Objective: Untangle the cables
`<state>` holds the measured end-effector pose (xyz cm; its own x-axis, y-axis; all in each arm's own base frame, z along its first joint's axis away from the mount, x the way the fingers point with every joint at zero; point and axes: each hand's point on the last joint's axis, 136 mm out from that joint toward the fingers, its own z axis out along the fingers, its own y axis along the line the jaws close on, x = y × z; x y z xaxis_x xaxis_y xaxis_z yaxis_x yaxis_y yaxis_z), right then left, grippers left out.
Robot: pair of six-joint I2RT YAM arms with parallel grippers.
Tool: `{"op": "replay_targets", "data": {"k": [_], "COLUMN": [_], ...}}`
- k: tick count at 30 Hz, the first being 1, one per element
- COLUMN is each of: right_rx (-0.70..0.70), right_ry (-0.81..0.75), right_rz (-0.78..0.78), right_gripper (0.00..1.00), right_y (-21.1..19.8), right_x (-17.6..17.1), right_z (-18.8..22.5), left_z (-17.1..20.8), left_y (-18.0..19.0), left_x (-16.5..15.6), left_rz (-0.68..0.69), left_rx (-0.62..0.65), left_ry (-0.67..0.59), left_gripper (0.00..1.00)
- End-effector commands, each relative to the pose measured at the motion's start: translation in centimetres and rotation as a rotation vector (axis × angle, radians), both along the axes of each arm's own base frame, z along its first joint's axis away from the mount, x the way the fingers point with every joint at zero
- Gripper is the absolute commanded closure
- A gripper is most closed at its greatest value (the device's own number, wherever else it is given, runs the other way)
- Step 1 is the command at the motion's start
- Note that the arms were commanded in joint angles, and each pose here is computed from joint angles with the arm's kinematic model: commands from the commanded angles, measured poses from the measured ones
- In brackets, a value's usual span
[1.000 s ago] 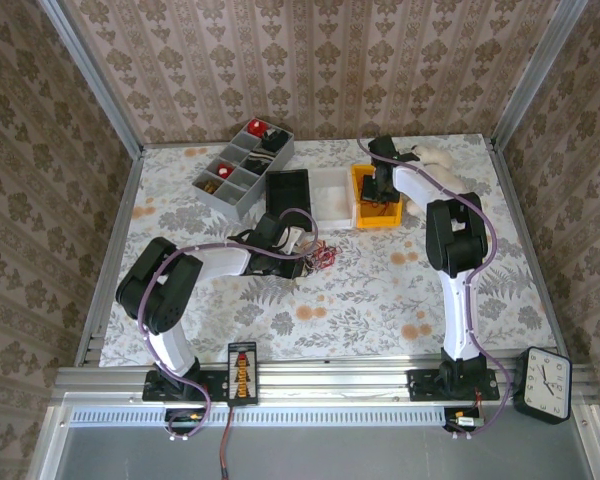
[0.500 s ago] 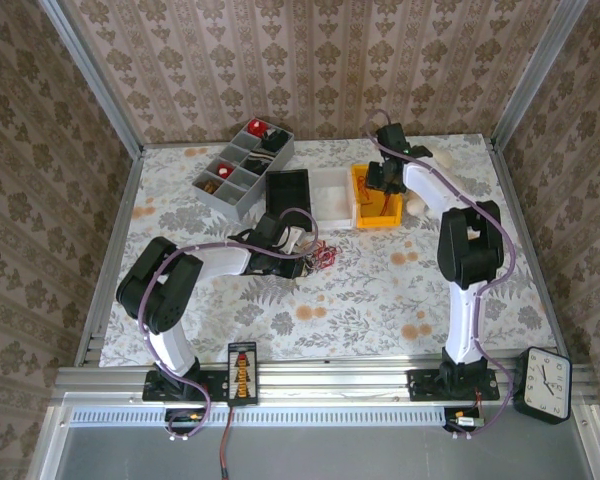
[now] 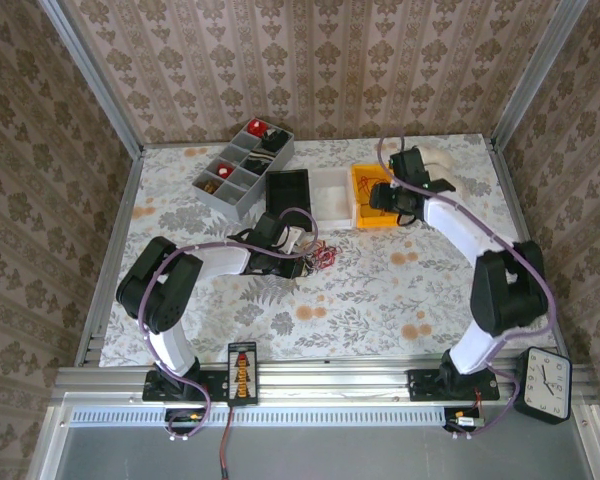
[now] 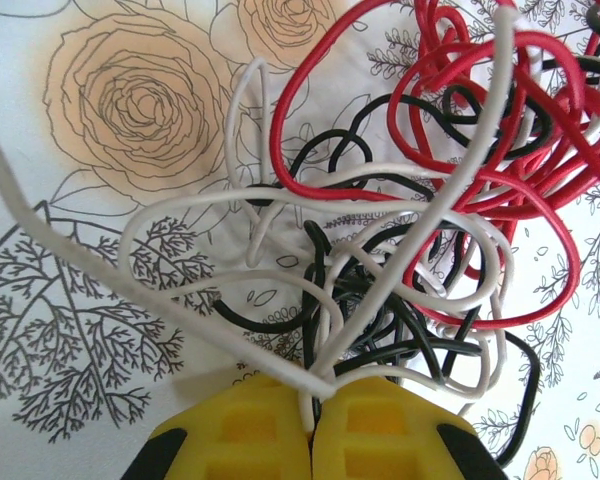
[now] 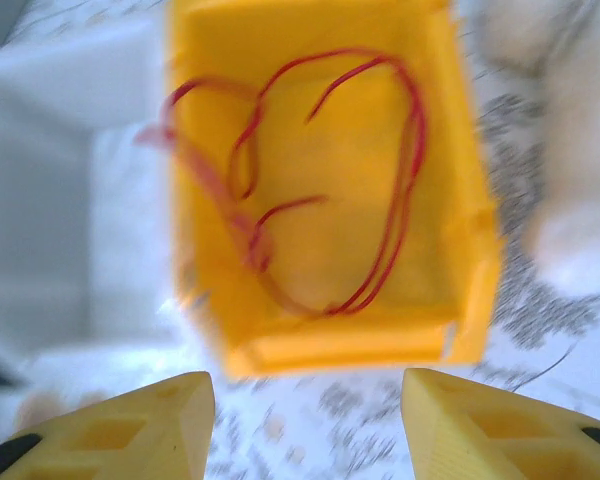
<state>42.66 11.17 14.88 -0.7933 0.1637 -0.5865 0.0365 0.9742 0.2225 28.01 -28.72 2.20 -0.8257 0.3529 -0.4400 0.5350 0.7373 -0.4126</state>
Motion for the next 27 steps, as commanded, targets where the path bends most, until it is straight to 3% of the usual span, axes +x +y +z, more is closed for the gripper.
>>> {"op": "replay_targets", "data": {"k": [1,5,12,27], "right_rx": [0.097,0.172,0.252,0.301], "right_ry": [-0.008,0.099,0.211,0.321], "right_rz": [0.200,0.242,0.194,0.209], "right_gripper": [0.47,0.48,0.52,0.63], "right_y": [5.5,9.1,10.6,10.5], "right_x": [-2.7,-4.8,-4.5,-7.4], "right_z": [0.1,-3.5,-7.9,-11.0], "left_z": [-1.3,-1.5,-1.5,-1.8], "left_y": [-0.1,-0.1,0.1,0.1], "left_x": [-1.5,-1.6,-1.8,-1.9], "left_rz": [-0.054,-0.056,-0.047,-0.051], "left_rx": [0.011,0.017,0.025,0.044], "left_ry": [0.060,0.067,0.070,0.069], "left_gripper": [1.00,1.00,1.00,1.00]}}
